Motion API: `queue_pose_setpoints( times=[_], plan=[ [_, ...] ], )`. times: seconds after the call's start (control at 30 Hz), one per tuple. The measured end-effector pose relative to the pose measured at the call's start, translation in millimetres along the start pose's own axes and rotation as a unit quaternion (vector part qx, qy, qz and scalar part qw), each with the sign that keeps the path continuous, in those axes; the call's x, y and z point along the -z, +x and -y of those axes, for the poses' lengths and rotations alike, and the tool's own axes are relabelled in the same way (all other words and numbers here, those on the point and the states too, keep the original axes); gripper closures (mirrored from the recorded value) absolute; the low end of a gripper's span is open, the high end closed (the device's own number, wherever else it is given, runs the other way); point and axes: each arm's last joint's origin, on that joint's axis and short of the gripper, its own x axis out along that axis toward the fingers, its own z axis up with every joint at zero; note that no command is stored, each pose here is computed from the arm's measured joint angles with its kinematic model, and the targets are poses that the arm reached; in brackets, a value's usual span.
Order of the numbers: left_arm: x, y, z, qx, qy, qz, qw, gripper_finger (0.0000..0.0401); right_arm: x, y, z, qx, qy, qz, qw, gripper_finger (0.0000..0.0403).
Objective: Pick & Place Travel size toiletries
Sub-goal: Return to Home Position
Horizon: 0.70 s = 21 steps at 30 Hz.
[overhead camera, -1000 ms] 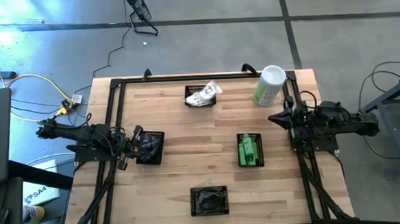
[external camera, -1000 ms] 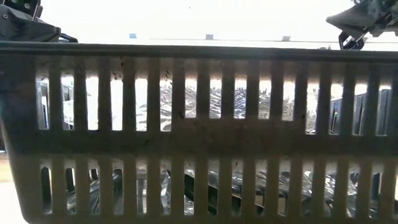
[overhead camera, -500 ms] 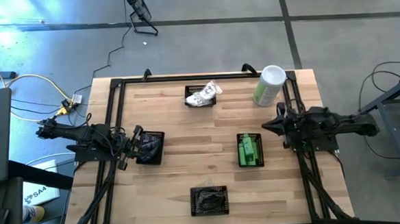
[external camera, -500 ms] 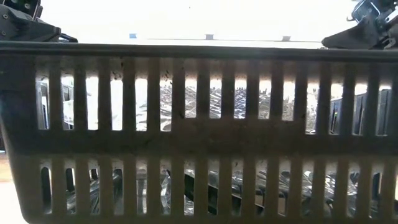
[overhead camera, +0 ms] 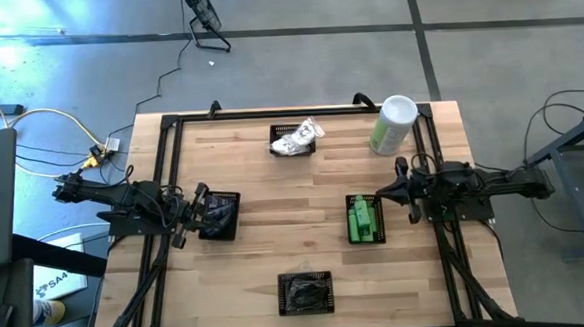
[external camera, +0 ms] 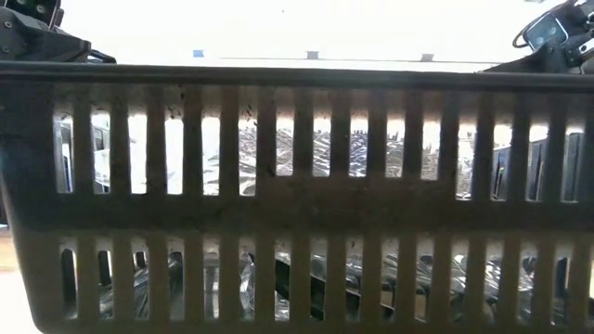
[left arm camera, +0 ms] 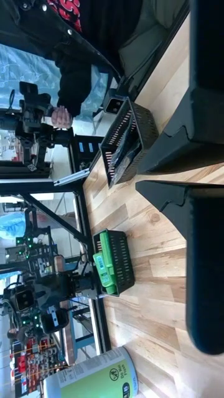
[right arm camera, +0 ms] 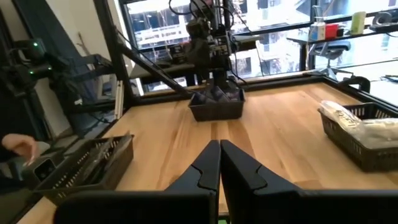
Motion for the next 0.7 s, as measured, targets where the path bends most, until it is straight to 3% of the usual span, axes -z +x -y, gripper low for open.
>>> queue_pose_setpoints(
  times=[0.7],
  plan=[
    [0.0,0.0,0.0,0.0,0.0,0.0,1.0,0.0377,0.2,0.8,0.0,-0.001,-0.013,0.003,1.0,0.0399]
  ],
)
